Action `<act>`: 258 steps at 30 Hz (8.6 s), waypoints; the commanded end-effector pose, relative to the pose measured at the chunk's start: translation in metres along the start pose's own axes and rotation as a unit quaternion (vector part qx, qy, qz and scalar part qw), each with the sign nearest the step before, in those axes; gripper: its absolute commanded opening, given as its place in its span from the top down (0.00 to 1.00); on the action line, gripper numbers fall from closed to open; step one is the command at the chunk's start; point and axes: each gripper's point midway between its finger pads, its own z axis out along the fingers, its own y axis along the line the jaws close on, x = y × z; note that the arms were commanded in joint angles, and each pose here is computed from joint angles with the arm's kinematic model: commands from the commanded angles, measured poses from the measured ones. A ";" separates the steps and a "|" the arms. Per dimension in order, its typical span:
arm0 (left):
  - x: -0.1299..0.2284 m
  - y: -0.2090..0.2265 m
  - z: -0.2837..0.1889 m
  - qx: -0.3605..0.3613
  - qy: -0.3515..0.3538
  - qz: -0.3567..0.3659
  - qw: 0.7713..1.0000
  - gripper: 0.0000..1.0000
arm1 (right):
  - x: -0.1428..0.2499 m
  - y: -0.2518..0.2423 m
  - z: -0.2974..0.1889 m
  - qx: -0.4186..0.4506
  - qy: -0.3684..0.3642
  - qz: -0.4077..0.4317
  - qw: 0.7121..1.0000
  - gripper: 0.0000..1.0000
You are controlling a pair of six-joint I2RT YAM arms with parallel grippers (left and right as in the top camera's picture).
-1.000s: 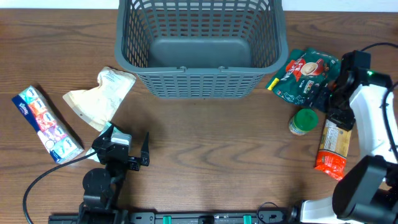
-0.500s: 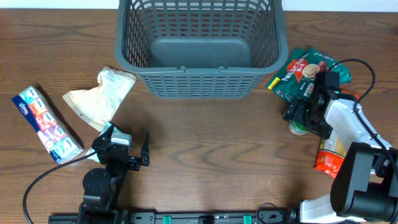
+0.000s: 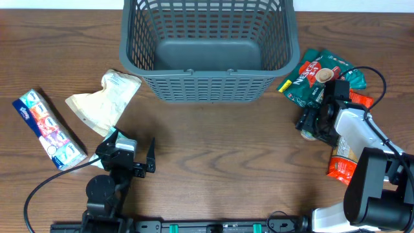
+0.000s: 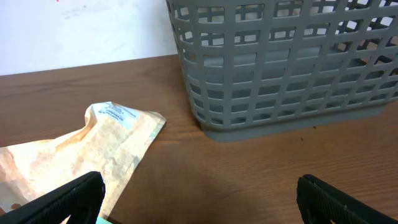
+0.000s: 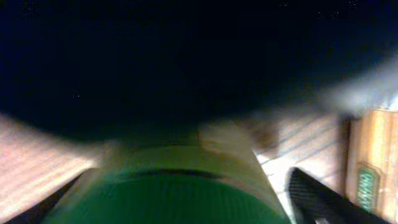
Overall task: Pack container
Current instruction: 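Move the right gripper down onto the green-capped jar and grasp it, then lift the jar with the right gripper and carry it over the basket, then lower the jar into the basket and open the right gripper, then return the right gripper and grasp the green Nescafe pouch, then carry the pouch into the basket and release it with the right gripper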
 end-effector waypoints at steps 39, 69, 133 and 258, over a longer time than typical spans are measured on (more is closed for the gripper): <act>0.014 -0.003 0.002 0.008 0.020 -0.004 1.000 0.01 | -0.028 0.019 -0.139 -0.074 -0.116 -0.065 0.988 0.99; 0.014 -0.004 0.002 0.009 0.020 -0.004 1.000 0.01 | -0.084 0.274 -0.363 -0.278 -0.328 -0.459 0.778 0.99; 0.014 -0.004 0.002 0.008 0.020 -0.006 1.000 0.02 | -0.066 0.265 -0.073 -0.059 -0.006 -0.470 0.881 0.19; 0.014 -0.004 0.002 0.009 0.020 -0.006 1.000 0.02 | -0.159 0.090 -0.372 -0.081 -0.413 -0.160 0.893 0.99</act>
